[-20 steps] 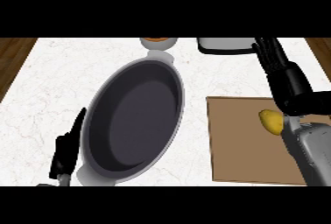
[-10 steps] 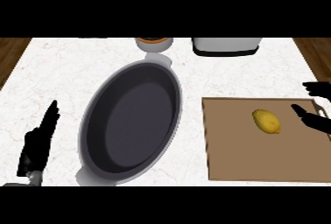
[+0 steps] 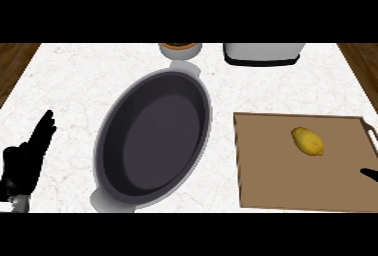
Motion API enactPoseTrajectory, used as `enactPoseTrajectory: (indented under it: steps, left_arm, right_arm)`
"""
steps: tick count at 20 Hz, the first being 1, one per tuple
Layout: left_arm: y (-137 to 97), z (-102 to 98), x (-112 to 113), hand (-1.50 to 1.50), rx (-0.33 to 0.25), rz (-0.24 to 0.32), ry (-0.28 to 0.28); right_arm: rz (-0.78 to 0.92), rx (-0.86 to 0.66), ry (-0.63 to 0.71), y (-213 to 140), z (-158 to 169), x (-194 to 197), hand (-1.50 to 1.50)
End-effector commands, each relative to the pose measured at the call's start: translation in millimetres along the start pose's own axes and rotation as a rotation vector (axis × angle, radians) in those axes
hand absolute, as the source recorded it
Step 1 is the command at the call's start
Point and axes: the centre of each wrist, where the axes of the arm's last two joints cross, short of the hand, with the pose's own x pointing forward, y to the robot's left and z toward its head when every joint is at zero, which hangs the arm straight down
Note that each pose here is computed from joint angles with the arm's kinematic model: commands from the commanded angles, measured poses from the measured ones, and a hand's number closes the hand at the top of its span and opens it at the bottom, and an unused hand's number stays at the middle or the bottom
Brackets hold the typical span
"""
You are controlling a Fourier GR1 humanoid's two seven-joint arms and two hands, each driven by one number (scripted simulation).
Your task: Pick the lemon from the tray and place it in the pot
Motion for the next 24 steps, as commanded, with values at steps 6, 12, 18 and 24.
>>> enactPoseTrajectory:
  steps: [6, 12, 18, 24]
  left_arm:
    - [10.2, 2.7, -3.2, 0.0, -0.004, -0.007, -0.003]
    - [8.2, -4.2, 12.1, 0.0, -0.035, -0.009, -0.01]
    - [-6.1, 0.2, 3.8, 0.0, -0.038, 0.001, -0.011]
    - [-16.3, 4.1, 7.8, 0.0, -0.006, 0.016, -0.008]
  right_arm:
    - [0.164, 0.268, 0.107, -24.5, -55.0, 64.5, -1.5]
    - [0.357, 0.522, 0.235, -18.0, -81.8, 93.8, -1.5]
    - [0.43, 0.731, 0.322, 28.9, -105.6, 128.2, -1.5]
    - [0.435, 0.82, 0.355, 67.9, -121.3, 137.0, -1.5]
